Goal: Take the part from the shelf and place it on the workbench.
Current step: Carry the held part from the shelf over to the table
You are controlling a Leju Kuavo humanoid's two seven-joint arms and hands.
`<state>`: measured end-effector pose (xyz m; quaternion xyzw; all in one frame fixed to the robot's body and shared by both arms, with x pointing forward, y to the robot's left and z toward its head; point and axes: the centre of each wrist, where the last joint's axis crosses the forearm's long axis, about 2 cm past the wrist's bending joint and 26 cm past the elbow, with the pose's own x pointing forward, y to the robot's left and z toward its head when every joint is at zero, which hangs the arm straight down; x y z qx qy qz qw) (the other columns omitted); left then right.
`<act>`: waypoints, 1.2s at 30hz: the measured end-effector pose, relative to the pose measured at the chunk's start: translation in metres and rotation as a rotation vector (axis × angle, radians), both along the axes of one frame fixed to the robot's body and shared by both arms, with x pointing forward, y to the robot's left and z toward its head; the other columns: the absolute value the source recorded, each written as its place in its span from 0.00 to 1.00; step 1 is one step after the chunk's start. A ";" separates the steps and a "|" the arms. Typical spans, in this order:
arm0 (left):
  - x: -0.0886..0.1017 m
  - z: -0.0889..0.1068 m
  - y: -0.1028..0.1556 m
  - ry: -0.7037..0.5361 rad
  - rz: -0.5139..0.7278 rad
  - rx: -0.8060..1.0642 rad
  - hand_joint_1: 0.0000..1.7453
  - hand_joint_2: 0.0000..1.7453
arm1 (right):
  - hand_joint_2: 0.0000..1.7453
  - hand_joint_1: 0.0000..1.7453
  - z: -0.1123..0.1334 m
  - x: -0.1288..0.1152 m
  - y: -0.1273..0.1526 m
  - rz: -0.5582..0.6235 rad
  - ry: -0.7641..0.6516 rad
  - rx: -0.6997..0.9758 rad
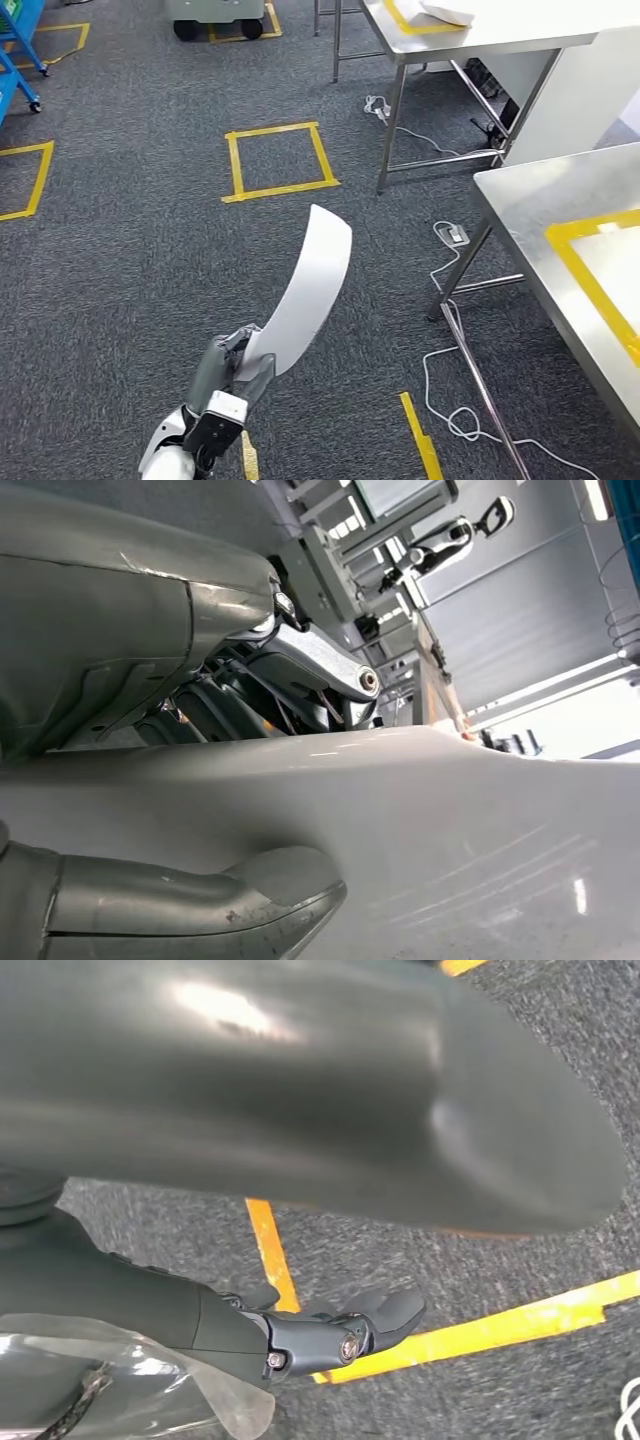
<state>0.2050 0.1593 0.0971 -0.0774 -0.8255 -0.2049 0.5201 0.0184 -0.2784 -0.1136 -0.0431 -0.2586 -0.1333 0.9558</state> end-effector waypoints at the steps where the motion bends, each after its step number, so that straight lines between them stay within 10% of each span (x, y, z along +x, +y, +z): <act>1: 0.000 0.000 0.000 0.002 0.003 0.004 1.00 1.00 | 0.00 0.00 0.000 0.001 0.000 0.004 -0.003 0.001; 36: 0.016 -0.005 0.003 0.054 0.041 0.052 1.00 1.00 | 0.00 0.00 0.000 0.002 -0.005 0.071 -0.005 -0.001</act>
